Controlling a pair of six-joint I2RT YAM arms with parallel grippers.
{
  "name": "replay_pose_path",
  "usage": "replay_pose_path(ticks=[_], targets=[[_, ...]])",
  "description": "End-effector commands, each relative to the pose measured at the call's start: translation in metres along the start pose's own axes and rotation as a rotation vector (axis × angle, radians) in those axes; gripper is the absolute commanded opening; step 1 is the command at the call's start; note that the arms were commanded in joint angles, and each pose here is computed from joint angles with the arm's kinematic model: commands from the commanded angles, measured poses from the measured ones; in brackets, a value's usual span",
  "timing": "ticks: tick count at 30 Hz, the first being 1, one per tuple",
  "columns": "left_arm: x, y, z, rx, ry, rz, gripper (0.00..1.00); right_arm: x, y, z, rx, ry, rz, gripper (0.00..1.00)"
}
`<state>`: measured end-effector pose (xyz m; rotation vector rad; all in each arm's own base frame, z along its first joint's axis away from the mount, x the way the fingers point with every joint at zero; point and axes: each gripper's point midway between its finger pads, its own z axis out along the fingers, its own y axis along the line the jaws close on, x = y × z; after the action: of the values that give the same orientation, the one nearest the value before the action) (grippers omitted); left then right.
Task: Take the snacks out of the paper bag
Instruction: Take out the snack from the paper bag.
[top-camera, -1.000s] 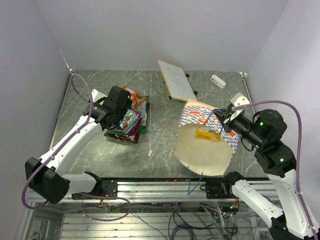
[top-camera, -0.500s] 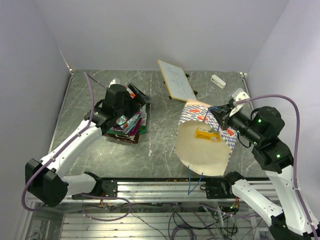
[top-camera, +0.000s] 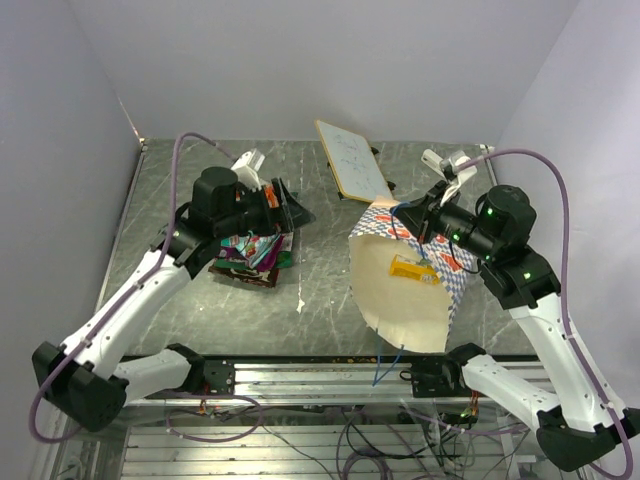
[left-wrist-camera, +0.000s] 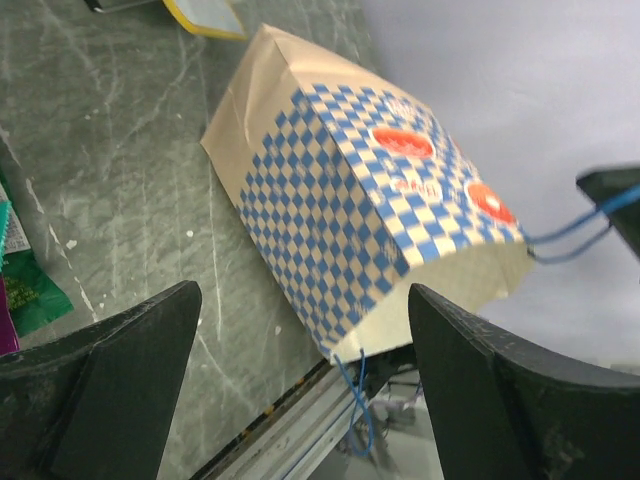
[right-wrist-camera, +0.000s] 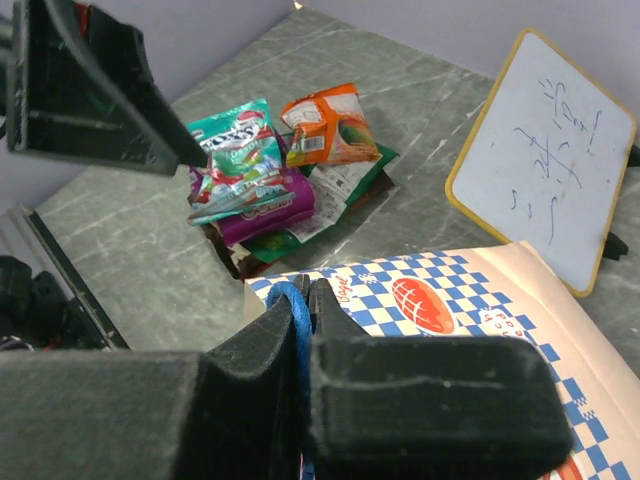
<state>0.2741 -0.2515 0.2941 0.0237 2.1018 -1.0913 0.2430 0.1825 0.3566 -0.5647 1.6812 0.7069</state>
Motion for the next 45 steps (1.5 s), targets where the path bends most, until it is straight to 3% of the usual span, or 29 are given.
replay_pose_path(ticks=[1,11,14,18,21,26,30,40,45], targets=[[0.021,-0.011,-0.02,0.119,0.052,0.117,0.94,-0.029,0.009,-0.003,-0.022,-0.09,0.044,0.0],[0.046,-0.036,-0.037,0.276,0.089,0.212,0.89,-0.03,0.004,-0.001,0.008,-0.1,0.069,0.0],[0.069,-0.057,-0.036,0.315,0.09,0.272,0.89,-0.031,-0.001,-0.007,0.046,-0.1,0.067,0.0],[0.108,-0.085,-0.026,0.347,0.127,0.356,0.81,-0.032,0.001,-0.01,0.044,-0.112,0.063,0.0],[0.137,-0.103,-0.012,0.363,0.119,0.452,0.75,-0.029,0.004,-0.012,0.026,-0.103,0.055,0.0],[0.195,-0.117,0.01,0.381,0.021,0.736,0.86,-0.029,0.012,-0.018,-0.003,-0.094,0.03,0.0],[0.222,-0.108,0.048,0.202,0.011,0.971,0.85,-0.031,0.016,-0.025,-0.015,-0.092,0.01,0.0],[0.236,-0.084,0.121,0.024,-0.146,1.084,0.86,-0.04,0.016,-0.037,0.006,-0.077,-0.07,0.0],[0.238,-0.07,0.154,-0.006,-0.167,1.134,0.84,-0.044,0.016,-0.037,0.001,-0.059,-0.093,0.0]])
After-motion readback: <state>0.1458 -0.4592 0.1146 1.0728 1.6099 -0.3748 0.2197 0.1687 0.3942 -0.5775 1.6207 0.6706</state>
